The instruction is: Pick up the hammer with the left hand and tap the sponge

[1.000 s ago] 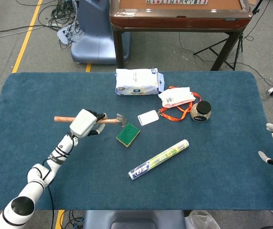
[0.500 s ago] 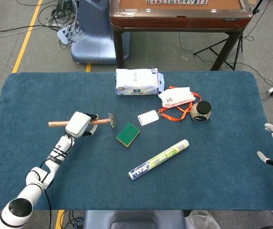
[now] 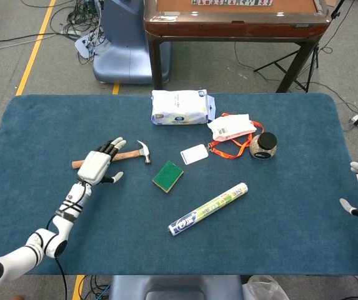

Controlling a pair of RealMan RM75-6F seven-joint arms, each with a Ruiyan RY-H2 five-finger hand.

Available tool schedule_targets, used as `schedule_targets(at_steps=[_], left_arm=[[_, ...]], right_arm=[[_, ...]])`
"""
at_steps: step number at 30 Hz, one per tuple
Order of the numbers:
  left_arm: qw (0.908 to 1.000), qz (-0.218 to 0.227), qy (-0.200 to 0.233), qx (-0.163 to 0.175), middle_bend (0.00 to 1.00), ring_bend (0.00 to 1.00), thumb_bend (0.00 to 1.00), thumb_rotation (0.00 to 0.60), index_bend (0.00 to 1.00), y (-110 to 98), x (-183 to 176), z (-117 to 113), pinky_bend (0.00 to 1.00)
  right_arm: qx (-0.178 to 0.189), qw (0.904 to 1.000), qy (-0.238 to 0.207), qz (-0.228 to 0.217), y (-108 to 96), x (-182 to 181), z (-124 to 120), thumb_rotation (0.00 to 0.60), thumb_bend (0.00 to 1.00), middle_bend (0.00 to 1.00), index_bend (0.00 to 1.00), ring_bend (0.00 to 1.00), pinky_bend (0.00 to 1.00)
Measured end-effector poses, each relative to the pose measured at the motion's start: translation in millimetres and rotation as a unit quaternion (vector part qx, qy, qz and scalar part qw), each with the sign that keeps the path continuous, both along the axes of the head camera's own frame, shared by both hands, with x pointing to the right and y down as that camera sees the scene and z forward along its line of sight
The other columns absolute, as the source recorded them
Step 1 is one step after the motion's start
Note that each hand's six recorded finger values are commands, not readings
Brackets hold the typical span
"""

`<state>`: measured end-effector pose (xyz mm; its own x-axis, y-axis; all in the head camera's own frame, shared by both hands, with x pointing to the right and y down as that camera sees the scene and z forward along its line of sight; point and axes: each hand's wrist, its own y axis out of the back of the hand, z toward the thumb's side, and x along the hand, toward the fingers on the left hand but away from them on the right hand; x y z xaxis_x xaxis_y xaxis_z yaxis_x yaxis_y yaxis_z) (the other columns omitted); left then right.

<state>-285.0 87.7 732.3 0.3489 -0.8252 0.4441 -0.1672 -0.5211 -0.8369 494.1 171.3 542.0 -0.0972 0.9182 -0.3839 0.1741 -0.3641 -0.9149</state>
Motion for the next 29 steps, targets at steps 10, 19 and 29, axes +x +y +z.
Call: schedule_targets(at_steps=[10, 19, 29], left_arm=[[0.9931, -0.097, -0.065, -0.016, 0.06, 0.11, 0.25, 0.6, 0.17, 36.5, -70.0, -45.3, 0.23], [0.98, -0.175, -0.095, -0.001, 0.07, 0.11, 0.25, 0.6, 0.19, 82.2, -116.4, -88.9, 0.23], [0.9776, -0.178, -0.112, -0.006, 0.07, 0.11, 0.25, 0.6, 0.19, 107.8, -126.3, -108.2, 0.23]], right_arm=[[-0.031, 0.9993, 0.001, -0.022, -4.4, -6.4, 11.4, 0.6, 0.16, 0.26, 0.21, 0.16, 0.21], [-0.027, 0.9984, -0.006, -0.049, -9.0, -17.0, 14.1, 0.6, 0.16, 0.29, 0.21, 0.17, 0.21], [-0.023, 0.9975, -0.004, -0.067, -9.2, -23.1, 17.3, 0.6, 0.16, 0.29, 0.21, 0.17, 0.21]])
